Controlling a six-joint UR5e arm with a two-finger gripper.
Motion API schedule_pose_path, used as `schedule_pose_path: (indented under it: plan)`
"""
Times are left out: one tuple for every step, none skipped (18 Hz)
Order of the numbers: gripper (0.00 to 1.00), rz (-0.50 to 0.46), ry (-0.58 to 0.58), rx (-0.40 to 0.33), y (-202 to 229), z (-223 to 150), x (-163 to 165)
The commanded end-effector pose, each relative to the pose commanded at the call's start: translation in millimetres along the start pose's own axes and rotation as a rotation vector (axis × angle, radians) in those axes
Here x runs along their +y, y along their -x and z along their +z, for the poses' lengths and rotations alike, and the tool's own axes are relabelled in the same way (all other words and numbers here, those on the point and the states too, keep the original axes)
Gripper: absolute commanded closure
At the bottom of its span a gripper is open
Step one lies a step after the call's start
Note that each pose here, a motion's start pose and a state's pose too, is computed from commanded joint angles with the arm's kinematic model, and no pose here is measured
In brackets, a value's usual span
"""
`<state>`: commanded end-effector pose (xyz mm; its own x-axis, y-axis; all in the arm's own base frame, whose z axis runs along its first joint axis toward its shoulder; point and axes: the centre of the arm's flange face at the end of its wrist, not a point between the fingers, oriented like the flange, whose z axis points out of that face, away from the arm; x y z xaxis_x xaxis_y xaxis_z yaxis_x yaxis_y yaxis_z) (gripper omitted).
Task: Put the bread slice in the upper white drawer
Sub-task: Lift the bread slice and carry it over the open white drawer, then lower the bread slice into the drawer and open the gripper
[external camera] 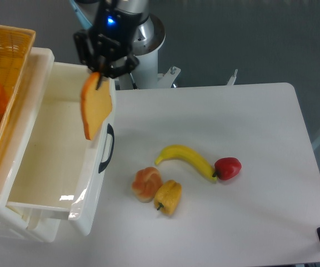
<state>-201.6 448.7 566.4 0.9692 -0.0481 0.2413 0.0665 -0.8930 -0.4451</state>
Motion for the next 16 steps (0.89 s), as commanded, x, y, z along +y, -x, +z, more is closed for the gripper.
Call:
schedule_pose_path:
  plan:
    - [1.00,0.002,0.002,0.002,-2,1,0]
    - [1.00,0.002,0.001,0.004,-3,1,0]
    - [1.00,0.003,0.001,0.005,-4,1,1]
    - [1.00,0.008,0.003,0.008,-7,3,-1]
    - [1.00,0.008,0.006,0.012,-10,5,-1]
    - [1.00,0.009,0.009,0.016,-11,7,-1]
    - [1.00,0.011,0.011,0.018,-13,8,-1]
    - [1.00,0.011,0.012,0.019,-13,10,-1]
    - [1.00,0.013,0.013,0.019,-12,10,-2]
    - [1.00,0.013,0.013,0.019,-12,10,-2]
    - [1.00,0.013,0.016,0.021,-12,12,-2]
    - [0.99,0.010,0.019,0.024,-10,14,-2]
    - [0.95,0.011,0.024,0.027,-10,17,-2]
    - [0.94,0.010,0.028,0.029,-9,21,-1]
    - [0.90,0.007,0.032,0.033,-7,24,-1]
    - [0.79,0.004,0.039,0.037,-3,29,0]
